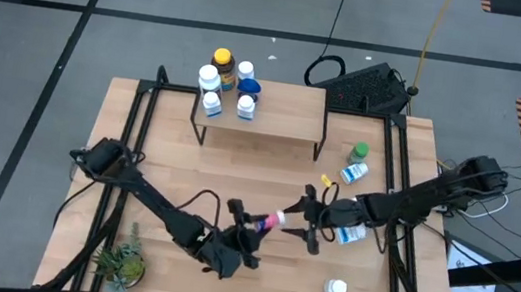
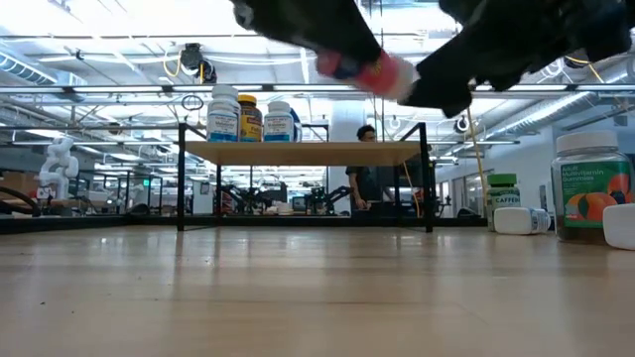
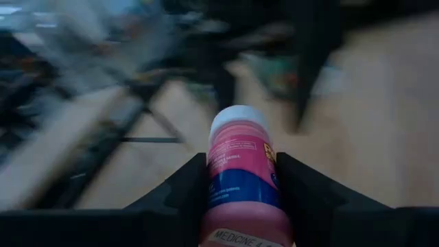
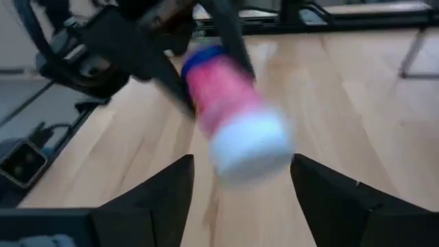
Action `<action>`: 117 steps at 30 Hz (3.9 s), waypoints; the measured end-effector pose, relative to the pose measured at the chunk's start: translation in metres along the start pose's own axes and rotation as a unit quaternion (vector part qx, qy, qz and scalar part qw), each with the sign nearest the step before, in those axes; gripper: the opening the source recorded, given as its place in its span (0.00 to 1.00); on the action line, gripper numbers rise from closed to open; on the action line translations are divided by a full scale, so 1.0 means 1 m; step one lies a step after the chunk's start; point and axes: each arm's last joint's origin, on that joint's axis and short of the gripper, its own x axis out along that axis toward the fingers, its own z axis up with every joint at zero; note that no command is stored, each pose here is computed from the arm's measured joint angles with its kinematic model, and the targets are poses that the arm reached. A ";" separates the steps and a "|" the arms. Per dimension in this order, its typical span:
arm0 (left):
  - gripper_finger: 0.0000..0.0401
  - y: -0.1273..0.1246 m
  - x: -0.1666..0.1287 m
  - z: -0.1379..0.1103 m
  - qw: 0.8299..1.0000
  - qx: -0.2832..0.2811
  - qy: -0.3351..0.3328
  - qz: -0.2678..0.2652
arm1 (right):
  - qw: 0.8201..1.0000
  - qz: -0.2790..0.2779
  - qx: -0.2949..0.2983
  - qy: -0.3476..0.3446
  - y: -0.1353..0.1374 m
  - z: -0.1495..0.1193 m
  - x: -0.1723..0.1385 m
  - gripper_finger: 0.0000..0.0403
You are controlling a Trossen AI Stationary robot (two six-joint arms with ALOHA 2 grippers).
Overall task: Pick and place medicine bottles onto shelf by color
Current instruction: Put the pink medicine bottle on the shelf
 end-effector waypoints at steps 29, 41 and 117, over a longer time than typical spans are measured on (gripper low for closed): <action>0.38 0.035 -0.031 0.078 0.963 -0.135 -0.229 -0.032 | 0.903 0.093 0.022 -0.420 0.001 0.044 -0.092 0.62; 0.38 0.066 0.011 0.081 0.947 -0.181 -0.258 -0.059 | 0.906 0.059 0.016 -0.419 0.001 0.030 -0.065 0.67; 0.54 0.105 0.003 -0.113 0.978 -0.169 0.117 0.029 | 0.953 -0.273 -0.106 -0.072 -0.149 0.121 -0.047 0.41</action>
